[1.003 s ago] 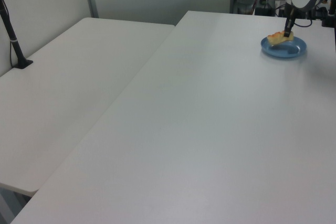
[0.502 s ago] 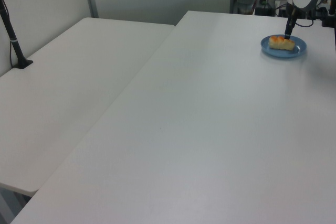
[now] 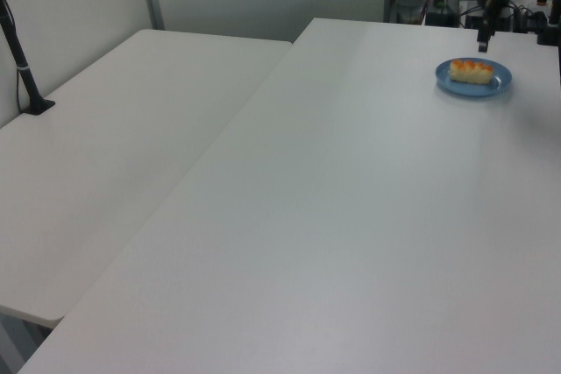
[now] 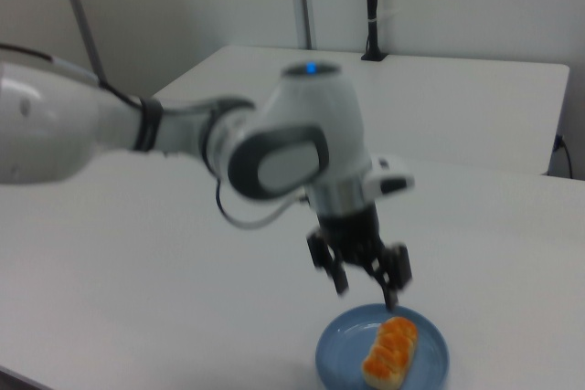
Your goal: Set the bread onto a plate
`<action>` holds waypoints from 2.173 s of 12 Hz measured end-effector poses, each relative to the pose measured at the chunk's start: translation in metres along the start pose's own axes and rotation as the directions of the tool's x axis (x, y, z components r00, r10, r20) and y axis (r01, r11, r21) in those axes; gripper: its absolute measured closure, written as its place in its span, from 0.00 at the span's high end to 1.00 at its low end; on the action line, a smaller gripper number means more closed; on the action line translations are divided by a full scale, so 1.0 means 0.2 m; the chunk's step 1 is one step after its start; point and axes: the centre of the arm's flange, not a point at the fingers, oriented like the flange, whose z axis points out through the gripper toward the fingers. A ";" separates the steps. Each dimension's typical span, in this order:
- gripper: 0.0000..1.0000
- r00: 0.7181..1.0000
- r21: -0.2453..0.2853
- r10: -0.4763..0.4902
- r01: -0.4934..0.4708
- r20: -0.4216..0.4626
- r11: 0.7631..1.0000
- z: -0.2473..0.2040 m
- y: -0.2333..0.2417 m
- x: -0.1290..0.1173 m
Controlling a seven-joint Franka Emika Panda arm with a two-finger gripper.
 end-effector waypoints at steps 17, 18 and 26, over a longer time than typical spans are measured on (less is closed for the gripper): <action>1.00 0.988 0.136 0.102 -0.087 -0.112 0.987 -1.25 -1.22 0.38; 1.00 0.993 0.101 0.053 -0.043 -0.104 0.994 -1.24 -1.21 0.37; 1.00 0.997 0.049 -0.004 0.008 -0.081 0.999 -1.22 -1.22 0.34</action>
